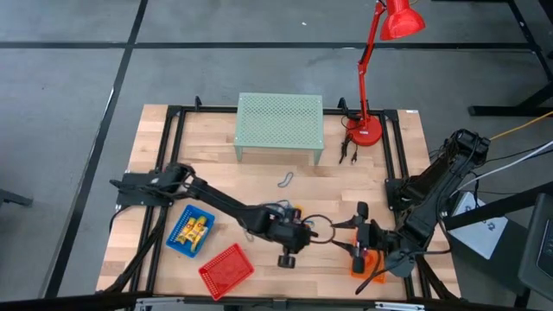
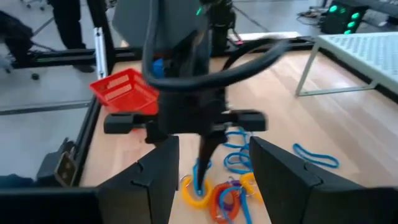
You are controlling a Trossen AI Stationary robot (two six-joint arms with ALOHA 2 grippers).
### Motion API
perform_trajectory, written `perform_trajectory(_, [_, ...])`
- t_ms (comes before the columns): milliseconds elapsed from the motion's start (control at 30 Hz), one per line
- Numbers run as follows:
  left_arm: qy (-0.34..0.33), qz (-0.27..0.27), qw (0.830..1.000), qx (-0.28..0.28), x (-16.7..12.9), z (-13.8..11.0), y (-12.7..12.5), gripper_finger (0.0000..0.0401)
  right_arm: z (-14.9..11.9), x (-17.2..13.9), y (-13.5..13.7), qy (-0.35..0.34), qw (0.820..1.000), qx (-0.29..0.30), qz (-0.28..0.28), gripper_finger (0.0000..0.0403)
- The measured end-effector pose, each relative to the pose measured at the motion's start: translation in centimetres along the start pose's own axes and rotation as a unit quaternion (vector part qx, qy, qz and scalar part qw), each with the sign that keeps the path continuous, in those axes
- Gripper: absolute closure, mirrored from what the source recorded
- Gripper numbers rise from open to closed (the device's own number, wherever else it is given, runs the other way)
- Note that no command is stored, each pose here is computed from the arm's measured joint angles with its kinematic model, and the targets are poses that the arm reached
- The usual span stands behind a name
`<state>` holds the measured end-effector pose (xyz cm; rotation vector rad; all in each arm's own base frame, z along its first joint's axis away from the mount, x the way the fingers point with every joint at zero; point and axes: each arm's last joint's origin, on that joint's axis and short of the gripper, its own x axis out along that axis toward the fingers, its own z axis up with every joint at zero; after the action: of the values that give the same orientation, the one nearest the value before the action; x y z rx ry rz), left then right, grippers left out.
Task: Pick & Place Office Desk Supplies
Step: Put the yellow spring keychain into the orange bin
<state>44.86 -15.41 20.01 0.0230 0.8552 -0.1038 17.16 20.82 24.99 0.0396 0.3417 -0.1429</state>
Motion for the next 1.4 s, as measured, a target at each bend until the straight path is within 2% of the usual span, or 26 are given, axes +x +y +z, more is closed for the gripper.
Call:
perform_trajectory(200, [0.016,0.003,0.999,-0.035,0.3,1.6,-0.4,0.0283,-0.3,-0.3,0.2,0.015,1.0,-0.009,0.021,0.0207])
perform_trajectory(333, [0.058,0.019,0.994,-0.092,1.7,0.6,0.1,0.0283,-0.5,-0.7,0.4,0.024,0.999,-0.004,0.031,0.0207])
perform_trajectory(500, [0.077,0.023,0.99,-0.119,3.2,-0.4,0.2,0.0283,-0.7,-0.9,0.5,0.025,0.999,-0.008,0.034,0.0207])
perform_trajectory(867, [0.116,0.038,0.985,-0.123,3.4,-1.3,0.3,0.0283,-0.6,-0.9,0.4,0.022,0.999,-0.003,0.031,0.0207])
perform_trajectory(1133, [0.11,0.016,0.985,-0.131,4.5,-1.5,0.1,0.0283,-0.6,-0.8,0.4,0.022,0.999,-0.003,0.029,0.0207])
perform_trajectory(1400, [0.131,0.018,0.983,-0.125,5.5,-2.3,0.1,0.0286,-0.6,-0.8,0.4,0.024,0.999,-0.003,0.03,0.0207])
